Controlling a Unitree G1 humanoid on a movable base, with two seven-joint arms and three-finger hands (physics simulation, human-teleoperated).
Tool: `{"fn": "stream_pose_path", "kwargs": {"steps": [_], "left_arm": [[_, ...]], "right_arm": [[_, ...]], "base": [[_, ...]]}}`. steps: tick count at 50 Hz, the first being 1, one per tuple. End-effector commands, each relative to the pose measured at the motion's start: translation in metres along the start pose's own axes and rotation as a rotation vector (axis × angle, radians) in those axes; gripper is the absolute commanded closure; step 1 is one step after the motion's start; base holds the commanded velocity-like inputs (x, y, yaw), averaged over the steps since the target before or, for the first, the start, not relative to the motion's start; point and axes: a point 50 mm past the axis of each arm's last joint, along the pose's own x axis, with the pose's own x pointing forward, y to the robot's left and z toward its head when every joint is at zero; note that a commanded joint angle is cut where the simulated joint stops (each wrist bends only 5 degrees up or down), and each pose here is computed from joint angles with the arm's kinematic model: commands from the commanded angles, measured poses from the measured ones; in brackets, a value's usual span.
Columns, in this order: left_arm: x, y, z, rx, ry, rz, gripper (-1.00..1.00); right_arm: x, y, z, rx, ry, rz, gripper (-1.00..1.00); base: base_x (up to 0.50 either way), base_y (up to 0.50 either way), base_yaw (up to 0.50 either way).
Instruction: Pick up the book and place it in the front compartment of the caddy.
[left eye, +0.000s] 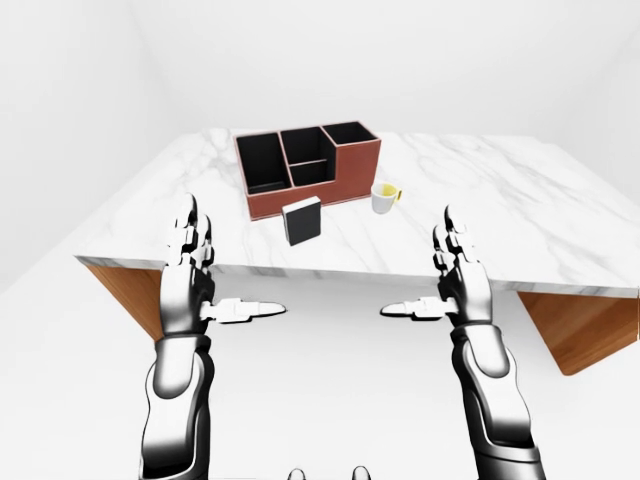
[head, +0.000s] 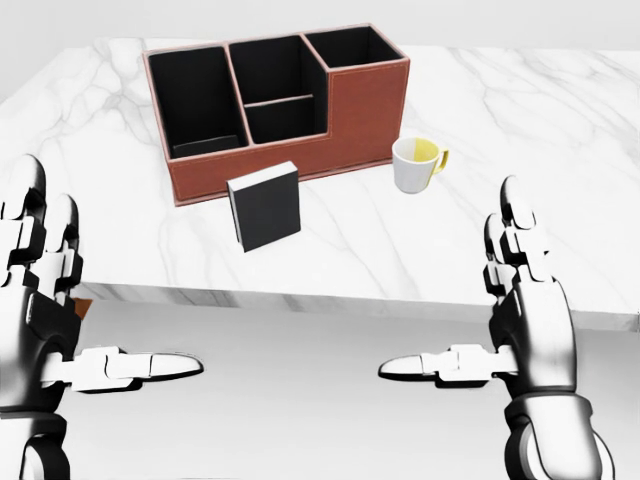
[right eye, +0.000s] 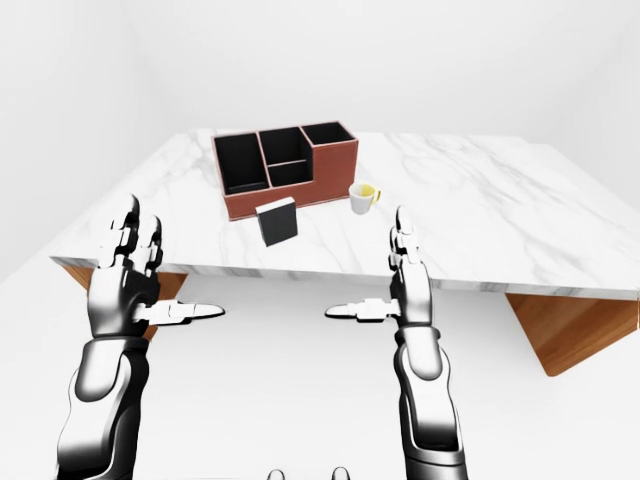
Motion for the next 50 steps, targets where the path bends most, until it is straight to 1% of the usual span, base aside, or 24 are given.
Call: {"fn": "stream_pose_path", "kwargs": {"steps": [1, 22, 26, 33, 50], "left_arm": [[-0.0005, 0.0002, 0.0002, 0.0, 0.0, -0.001, -1.0], [-0.0002, -0.0007, -0.0009, 0.004, 0.004, -0.002, -1.0], [-0.0001, -0.0007, -0.0016, 0.004, 0.007, -0.002, -1.0], [0.0003, -0.0002, -0.0034, 0.003, 0.014, -0.001, -1.0], [0.0006, 0.0002, -0.002, 0.002, 0.008, 0.001, -1.0]], "right_arm": [[-0.001, 0.0014, -0.0021, -0.007, 0.01, 0.005, -1.0], [0.0009, 0.0021, -0.0046, -0.021, 0.02, 0.009, -1.0], [0.0, 0.0053, -0.0055, -0.008, 0.024, 0.041, -1.0], [0.0009, 0.0047, -0.0061, -0.013, 0.026, 0.03, -1.0], [0.0015, 0.0048, -0.007, -0.018, 0.03, 0.027, -1.0]], "base": [[0.0, 0.0, 0.5], [0.0, 0.0, 0.49], [0.0, 0.0, 0.0], [0.03, -0.09, 0.0], [0.17, -0.47, 0.0]]}}
